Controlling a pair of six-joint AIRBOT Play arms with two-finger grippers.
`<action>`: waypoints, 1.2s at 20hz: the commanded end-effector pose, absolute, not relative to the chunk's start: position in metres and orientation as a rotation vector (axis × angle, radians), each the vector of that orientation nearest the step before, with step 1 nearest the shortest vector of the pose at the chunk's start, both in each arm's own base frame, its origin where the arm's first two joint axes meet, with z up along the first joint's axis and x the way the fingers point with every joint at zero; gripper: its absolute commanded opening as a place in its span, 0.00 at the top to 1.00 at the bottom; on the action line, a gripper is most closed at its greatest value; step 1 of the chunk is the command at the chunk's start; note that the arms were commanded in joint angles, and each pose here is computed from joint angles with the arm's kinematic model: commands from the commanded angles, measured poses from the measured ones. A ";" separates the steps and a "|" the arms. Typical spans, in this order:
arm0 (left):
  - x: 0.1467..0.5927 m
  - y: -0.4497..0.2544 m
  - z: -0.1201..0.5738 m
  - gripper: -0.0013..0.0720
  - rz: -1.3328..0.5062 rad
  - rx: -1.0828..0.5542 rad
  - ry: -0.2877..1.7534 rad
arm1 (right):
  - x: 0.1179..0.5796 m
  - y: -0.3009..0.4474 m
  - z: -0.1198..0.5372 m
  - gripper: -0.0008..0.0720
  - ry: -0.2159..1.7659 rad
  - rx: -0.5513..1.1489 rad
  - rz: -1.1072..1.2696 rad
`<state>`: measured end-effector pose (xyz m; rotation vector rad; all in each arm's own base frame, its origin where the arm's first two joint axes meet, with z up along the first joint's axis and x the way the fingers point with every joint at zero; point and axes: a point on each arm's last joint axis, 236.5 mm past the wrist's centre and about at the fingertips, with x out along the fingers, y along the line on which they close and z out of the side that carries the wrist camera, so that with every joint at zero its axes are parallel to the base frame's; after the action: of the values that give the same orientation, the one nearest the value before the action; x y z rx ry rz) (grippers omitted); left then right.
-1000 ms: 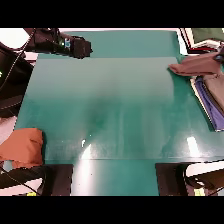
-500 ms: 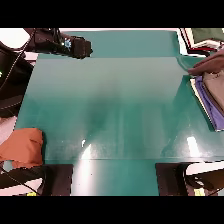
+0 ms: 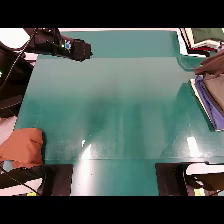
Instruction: Fold the shirts.
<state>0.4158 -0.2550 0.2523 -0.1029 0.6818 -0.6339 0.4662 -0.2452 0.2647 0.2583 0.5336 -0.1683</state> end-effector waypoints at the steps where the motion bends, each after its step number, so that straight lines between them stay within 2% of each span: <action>1: 0.416 -0.255 0.251 0.94 -0.637 -0.093 0.682 | 0.422 -0.271 0.243 0.96 0.682 0.212 -0.255; 4: 0.416 -0.255 0.251 0.94 -0.637 -0.093 0.682 | 0.380 -0.299 0.219 0.96 0.824 0.205 -0.353; 8: 0.416 -0.255 0.251 0.94 -0.637 -0.093 0.682 | 0.342 -0.317 0.205 0.94 0.910 0.260 -0.404; 9: 0.416 -0.255 0.251 0.94 -0.637 -0.093 0.682 | 0.334 -0.321 0.202 0.74 0.923 0.281 -0.417; 11: 0.416 -0.255 0.251 0.94 -0.637 -0.093 0.682 | 0.324 -0.328 0.202 0.26 0.909 0.344 -0.457; 12: 0.416 -0.255 0.251 0.94 -0.637 -0.093 0.682 | 0.318 -0.332 0.202 0.18 0.909 0.379 -0.479; 14: 0.416 -0.255 0.251 0.94 -0.637 -0.092 0.681 | 0.320 -0.325 0.203 0.18 0.898 0.421 -0.448; 18: 0.416 -0.255 0.252 0.94 -0.640 -0.085 0.677 | 0.370 -0.259 0.234 0.18 0.775 0.476 -0.184; 24: 0.416 -0.255 0.252 0.94 -0.640 -0.085 0.677 | 0.432 -0.075 0.262 0.21 0.792 0.305 0.226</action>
<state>0.4160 -0.2551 0.2520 -0.0864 0.6764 -0.6397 0.4136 -0.1631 0.2495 0.3641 0.7882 0.0265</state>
